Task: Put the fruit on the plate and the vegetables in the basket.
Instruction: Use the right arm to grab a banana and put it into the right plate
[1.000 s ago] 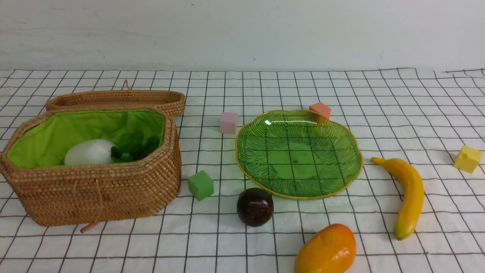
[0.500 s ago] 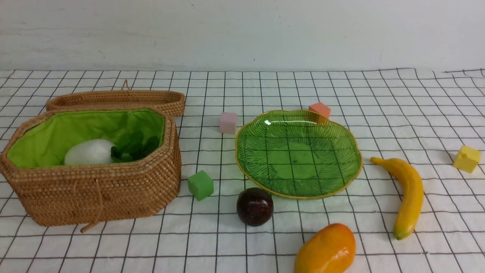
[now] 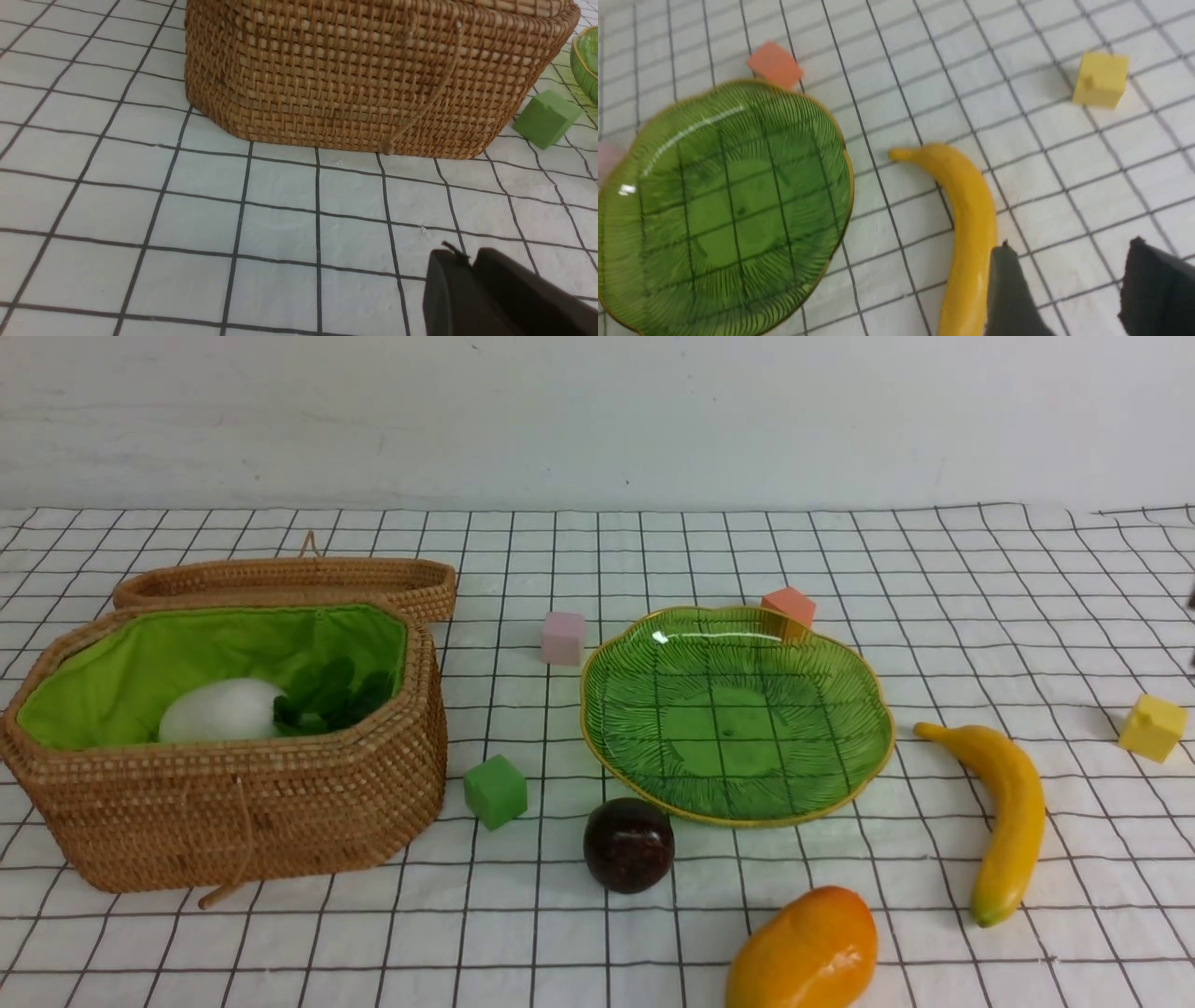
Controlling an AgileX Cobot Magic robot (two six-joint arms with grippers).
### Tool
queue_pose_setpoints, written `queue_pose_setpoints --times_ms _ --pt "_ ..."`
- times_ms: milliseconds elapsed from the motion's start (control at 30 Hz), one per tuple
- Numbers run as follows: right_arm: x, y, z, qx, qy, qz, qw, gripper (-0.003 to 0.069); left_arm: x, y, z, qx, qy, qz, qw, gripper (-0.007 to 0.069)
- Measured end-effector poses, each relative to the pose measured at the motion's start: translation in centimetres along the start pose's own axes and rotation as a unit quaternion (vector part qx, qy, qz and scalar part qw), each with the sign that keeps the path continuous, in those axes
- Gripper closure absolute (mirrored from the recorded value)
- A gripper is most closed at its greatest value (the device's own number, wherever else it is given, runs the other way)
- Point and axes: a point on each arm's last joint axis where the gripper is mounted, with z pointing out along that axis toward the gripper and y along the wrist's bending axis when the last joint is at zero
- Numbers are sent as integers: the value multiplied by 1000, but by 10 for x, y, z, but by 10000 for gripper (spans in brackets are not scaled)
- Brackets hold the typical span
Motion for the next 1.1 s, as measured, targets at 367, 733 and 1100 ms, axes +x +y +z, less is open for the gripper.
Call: queue_pose_setpoints --times_ms 367,733,1100 --pt "14 -3 139 35 118 9 992 132 0 0 0 0 0 0 1000 547" --pt "-2 1 199 68 192 -65 977 332 0 0 0 0 0 0 1000 535" --pt "-112 73 96 -49 -38 -134 989 330 0 0 0 0 0 0 1000 527"
